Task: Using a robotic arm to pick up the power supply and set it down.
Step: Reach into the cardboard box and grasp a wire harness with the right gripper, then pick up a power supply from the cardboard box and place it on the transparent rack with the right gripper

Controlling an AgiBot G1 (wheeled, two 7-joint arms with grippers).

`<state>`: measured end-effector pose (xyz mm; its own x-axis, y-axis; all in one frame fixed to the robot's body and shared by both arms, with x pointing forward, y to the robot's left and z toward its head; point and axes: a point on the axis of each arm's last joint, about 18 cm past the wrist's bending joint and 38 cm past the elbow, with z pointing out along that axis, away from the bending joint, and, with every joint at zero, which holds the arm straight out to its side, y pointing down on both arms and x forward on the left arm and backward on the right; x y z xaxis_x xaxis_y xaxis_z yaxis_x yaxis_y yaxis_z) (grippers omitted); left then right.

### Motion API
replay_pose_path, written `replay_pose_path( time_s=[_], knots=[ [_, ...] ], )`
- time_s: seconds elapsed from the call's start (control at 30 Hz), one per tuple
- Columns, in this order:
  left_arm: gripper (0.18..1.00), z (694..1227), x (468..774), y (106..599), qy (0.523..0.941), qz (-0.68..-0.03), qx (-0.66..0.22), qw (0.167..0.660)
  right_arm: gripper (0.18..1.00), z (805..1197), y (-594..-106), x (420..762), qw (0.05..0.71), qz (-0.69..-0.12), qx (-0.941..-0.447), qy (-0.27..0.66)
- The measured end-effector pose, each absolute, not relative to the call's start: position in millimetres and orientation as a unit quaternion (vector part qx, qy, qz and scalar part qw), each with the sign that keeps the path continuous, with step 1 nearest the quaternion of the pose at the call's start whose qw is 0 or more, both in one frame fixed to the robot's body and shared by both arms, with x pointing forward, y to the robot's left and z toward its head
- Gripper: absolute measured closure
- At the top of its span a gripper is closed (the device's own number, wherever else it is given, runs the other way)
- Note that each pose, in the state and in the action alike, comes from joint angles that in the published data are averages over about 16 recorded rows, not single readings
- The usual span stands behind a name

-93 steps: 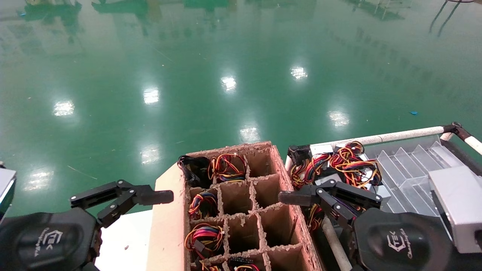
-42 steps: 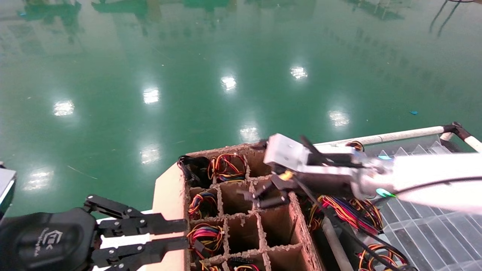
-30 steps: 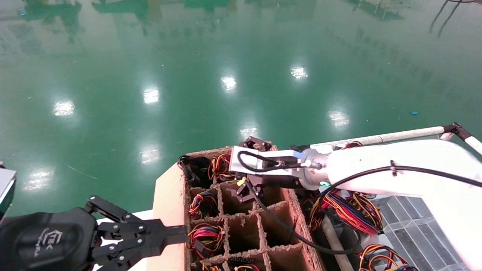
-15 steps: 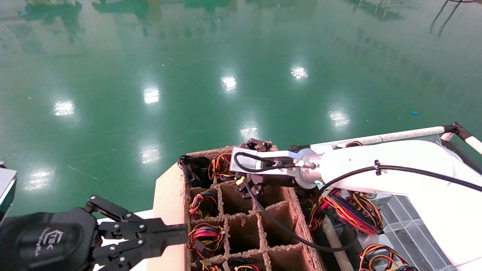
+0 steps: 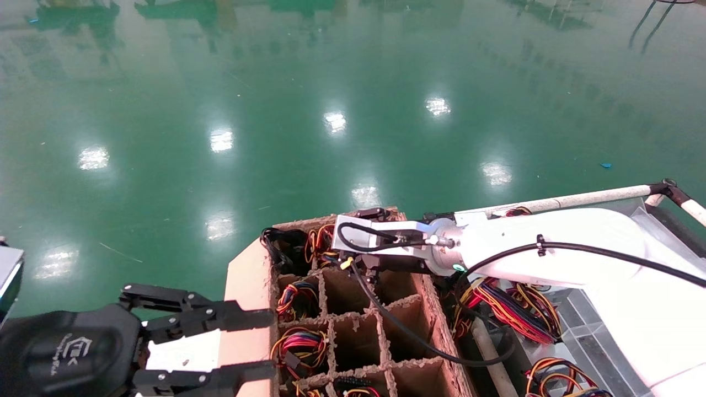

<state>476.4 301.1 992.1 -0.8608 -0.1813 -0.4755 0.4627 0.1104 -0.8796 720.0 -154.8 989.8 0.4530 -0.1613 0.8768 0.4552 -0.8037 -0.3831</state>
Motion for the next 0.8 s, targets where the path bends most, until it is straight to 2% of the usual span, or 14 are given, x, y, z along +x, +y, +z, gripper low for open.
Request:
replay_pose_path(
  time_s=[0.17, 0.5, 0.8],
  knots=[
    [0.757, 992.1, 476.4, 301.1, 0.704, -0.659, 0.100, 0.244, 0.596, 986.2, -153.0, 722.0, 0.298, -0.512, -0.801, -0.092],
    [0.514, 992.1, 476.4, 301.1, 0.704, -0.659, 0.100, 0.244, 0.823, 982.1, -152.3, 724.2, 0.293, -0.506, -0.806, -0.092],
    [0.326, 992.1, 476.4, 301.1, 0.704, -0.659, 0.100, 0.244, 0.930, 989.1, -155.8, 721.5, 0.297, -0.508, -0.803, -0.093]
  ],
)
